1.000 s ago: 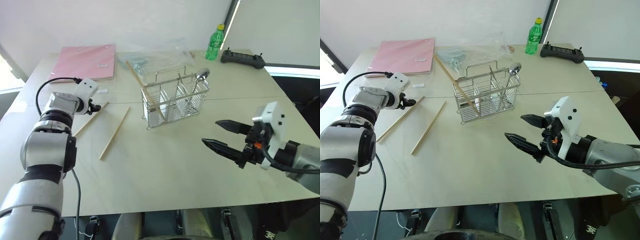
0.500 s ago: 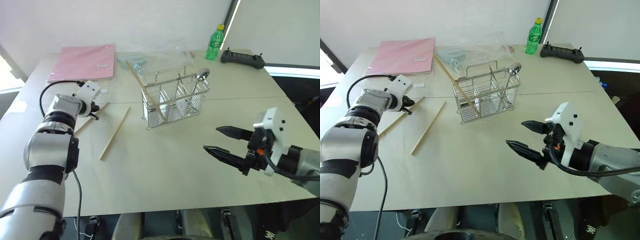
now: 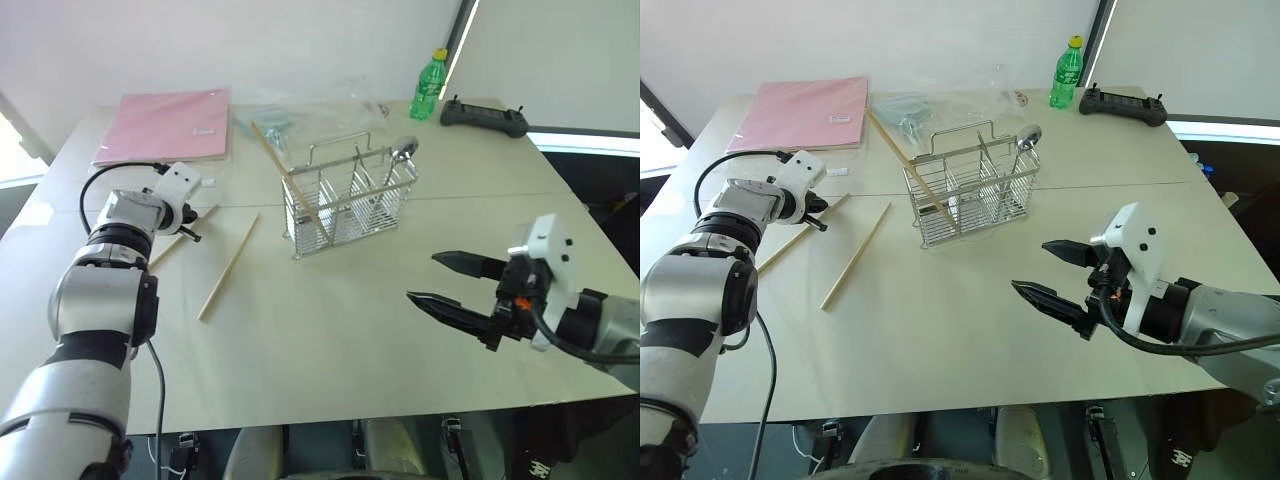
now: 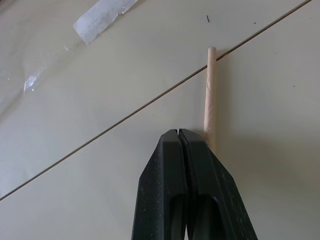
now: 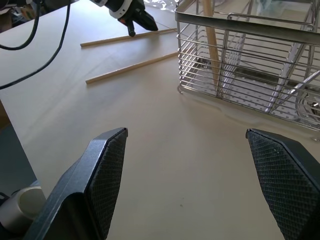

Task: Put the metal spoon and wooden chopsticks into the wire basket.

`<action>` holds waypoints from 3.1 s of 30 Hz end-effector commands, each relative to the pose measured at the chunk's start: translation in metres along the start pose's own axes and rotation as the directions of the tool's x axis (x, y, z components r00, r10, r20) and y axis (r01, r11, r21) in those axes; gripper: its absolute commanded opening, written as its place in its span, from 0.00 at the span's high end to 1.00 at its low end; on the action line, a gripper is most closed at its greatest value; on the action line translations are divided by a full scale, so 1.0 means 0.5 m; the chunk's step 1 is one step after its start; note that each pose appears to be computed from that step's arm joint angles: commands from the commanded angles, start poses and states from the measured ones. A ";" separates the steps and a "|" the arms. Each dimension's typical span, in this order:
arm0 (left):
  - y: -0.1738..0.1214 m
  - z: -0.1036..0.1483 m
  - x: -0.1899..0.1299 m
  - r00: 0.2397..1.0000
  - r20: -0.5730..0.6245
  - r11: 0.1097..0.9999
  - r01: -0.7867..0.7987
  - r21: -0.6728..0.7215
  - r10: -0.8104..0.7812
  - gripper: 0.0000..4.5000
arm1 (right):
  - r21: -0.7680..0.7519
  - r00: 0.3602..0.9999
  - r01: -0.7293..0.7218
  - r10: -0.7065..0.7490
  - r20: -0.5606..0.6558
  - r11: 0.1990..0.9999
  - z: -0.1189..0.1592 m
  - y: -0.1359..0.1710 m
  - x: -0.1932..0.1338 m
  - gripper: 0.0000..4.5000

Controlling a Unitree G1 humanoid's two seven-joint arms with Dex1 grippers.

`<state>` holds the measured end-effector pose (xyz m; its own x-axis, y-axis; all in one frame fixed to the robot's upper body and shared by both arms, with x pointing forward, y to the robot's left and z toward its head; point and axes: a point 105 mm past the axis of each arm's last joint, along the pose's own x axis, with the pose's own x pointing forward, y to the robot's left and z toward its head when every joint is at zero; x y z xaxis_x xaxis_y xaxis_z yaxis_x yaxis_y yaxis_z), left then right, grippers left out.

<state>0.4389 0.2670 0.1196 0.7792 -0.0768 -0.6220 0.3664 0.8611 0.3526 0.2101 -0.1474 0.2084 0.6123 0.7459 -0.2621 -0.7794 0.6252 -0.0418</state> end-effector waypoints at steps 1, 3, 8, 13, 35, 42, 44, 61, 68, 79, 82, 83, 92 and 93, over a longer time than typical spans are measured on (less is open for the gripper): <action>0.012 0.001 -0.006 1.000 0.002 1.000 -0.021 0.016 0.021 0.87 | -0.036 1.000 0.000 0.001 0.030 0.999 0.015 0.003 0.000 0.13; 0.011 0.003 -0.005 1.000 0.003 1.000 -0.022 0.020 0.022 0.73 | -0.037 1.000 0.000 0.001 0.030 0.999 0.015 0.003 0.001 0.13; 0.013 0.010 -0.007 1.000 0.009 0.999 -0.029 0.017 0.028 0.52 | -0.034 1.000 -0.006 0.007 0.030 0.999 0.020 0.000 -0.001 0.13; 0.011 0.011 -0.007 1.000 -0.003 0.999 -0.022 0.031 0.022 0.52 | -0.030 1.000 -0.015 0.015 0.024 0.999 0.023 -0.003 -0.002 0.13; -0.001 0.054 -0.023 0.998 -0.020 0.989 0.060 0.137 -0.057 0.52 | -0.003 1.000 0.004 -0.004 0.026 1.000 0.017 -0.003 -0.001 0.13; -0.018 0.020 -0.002 0.997 -0.056 0.992 0.056 0.116 -0.050 0.52 | 0.003 1.000 0.010 -0.010 0.016 1.000 0.019 -0.003 -0.006 0.13; -0.017 0.015 0.001 0.998 -0.055 0.995 0.034 0.092 -0.030 0.52 | 0.004 1.000 0.014 -0.014 0.013 1.000 0.020 -0.004 -0.008 0.13; -0.004 -0.012 0.000 0.997 -0.079 1.000 -0.002 0.008 0.003 0.99 | 0.021 0.998 0.056 -0.056 0.028 0.998 0.024 -0.009 -0.011 0.13; -0.011 -0.016 0.003 0.997 -0.082 1.000 0.014 0.007 -0.014 0.99 | 0.018 0.999 0.045 -0.045 0.030 0.999 0.026 -0.009 -0.008 0.13; 0.015 0.127 -0.048 0.967 0.247 0.991 0.087 -0.098 -0.061 0.99 | 0.019 0.999 0.034 -0.035 0.031 0.999 0.019 -0.004 -0.003 0.13; 0.023 0.140 -0.063 0.956 0.281 0.984 0.122 -0.132 -0.081 0.99 | 0.022 0.999 0.034 -0.035 0.034 0.999 0.015 -0.003 0.000 0.13; 0.026 0.142 -0.066 0.955 0.285 0.984 0.121 -0.128 -0.080 0.99 | 0.023 0.999 0.034 -0.034 0.036 0.999 0.014 -0.003 0.001 0.13; 0.027 0.362 -0.206 0.684 0.714 0.962 0.268 -0.052 -0.152 0.99 | 0.020 0.998 0.028 -0.029 0.058 0.999 0.010 -0.012 0.015 0.13; 0.031 0.389 -0.236 0.609 0.779 0.951 0.305 -0.056 -0.150 0.99 | 0.021 0.998 0.030 -0.031 0.060 0.999 0.010 -0.013 0.016 0.13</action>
<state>0.4602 0.2030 0.2603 0.8510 -0.5016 -0.1554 0.5171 0.8520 0.0815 0.2189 -0.1443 0.2037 0.6320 0.7356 -0.2437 -0.7594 0.6506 -0.0058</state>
